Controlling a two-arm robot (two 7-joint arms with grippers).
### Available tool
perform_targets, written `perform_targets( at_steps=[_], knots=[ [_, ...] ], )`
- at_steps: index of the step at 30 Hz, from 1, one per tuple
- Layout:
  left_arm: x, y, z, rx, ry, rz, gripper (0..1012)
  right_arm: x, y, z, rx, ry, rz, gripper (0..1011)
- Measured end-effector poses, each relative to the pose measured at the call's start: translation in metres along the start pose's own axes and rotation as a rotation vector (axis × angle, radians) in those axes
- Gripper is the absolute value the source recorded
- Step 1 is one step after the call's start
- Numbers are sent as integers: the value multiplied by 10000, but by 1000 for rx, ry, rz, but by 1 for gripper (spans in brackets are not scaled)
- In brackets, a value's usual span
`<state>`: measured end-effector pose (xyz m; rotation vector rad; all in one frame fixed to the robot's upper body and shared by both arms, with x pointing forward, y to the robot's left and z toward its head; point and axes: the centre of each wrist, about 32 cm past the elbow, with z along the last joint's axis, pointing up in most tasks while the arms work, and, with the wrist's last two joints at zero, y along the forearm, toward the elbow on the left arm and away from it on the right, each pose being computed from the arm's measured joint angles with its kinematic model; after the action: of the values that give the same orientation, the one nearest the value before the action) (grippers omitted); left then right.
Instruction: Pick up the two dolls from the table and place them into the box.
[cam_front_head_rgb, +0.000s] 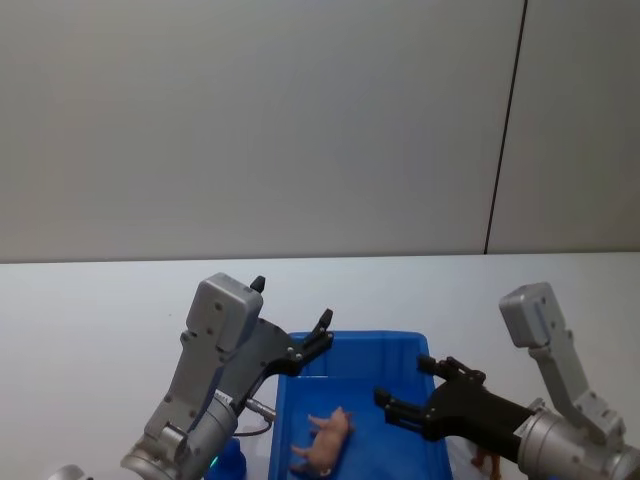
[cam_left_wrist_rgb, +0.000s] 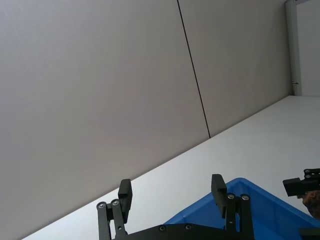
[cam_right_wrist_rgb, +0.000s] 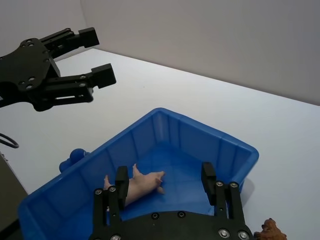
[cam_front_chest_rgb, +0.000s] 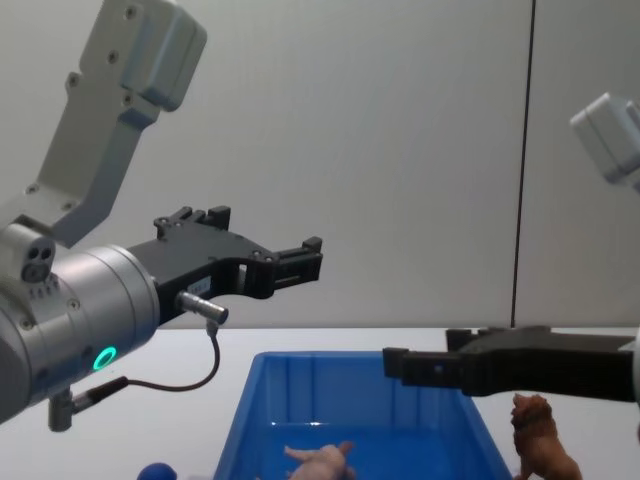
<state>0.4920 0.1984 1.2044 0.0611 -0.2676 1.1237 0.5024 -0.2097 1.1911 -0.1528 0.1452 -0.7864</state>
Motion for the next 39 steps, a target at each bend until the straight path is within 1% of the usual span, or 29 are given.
perform_targets(
  at_steps=[1,2,3,4,6,8,11,12,15,17,23,26,32,33,39],
  knots=[
    [0,0,0,0,0,0,1002,4,-6,-4,-1,-1,-5,864],
    [0,0,0,0,0,0,1002,9,-20,-11,0,-3,-16,919],
    [0,0,0,0,0,0,1002,12,-34,-15,0,-5,-21,919],
    [0,0,0,0,0,0,1002,15,-47,-18,2,-7,-27,964],
    [0,0,0,0,0,0,1002,24,-103,-31,8,-13,-50,1001],
    [0,0,0,0,0,0,1002,26,-145,-40,14,-16,-66,1001],
    [0,0,0,0,0,0,1002,29,-249,-64,23,-24,-98,1001],
    [0,0,0,0,0,0,1002,27,-314,-77,28,-28,-113,1001],
    [0,0,0,0,0,0,1002,26,-403,-99,32,-31,-140,1001],
    [0,0,0,0,0,0,1002,22,-497,-124,32,-33,-161,1001],
    [0,0,0,0,0,0,1002,18,-688,-182,25,-25,-210,1001],
    [0,0,0,0,0,0,1002,22,-746,-206,17,-18,-225,1001],
    [0,0,0,0,0,0,1002,35,-843,-285,-24,12,-249,1001],
    [0,0,0,0,0,0,1002,35,-843,-285,-24,12,-249,1001],
    [0,0,0,0,0,0,1002,63,-841,-406,-75,43,-254,1001]
  ],
)
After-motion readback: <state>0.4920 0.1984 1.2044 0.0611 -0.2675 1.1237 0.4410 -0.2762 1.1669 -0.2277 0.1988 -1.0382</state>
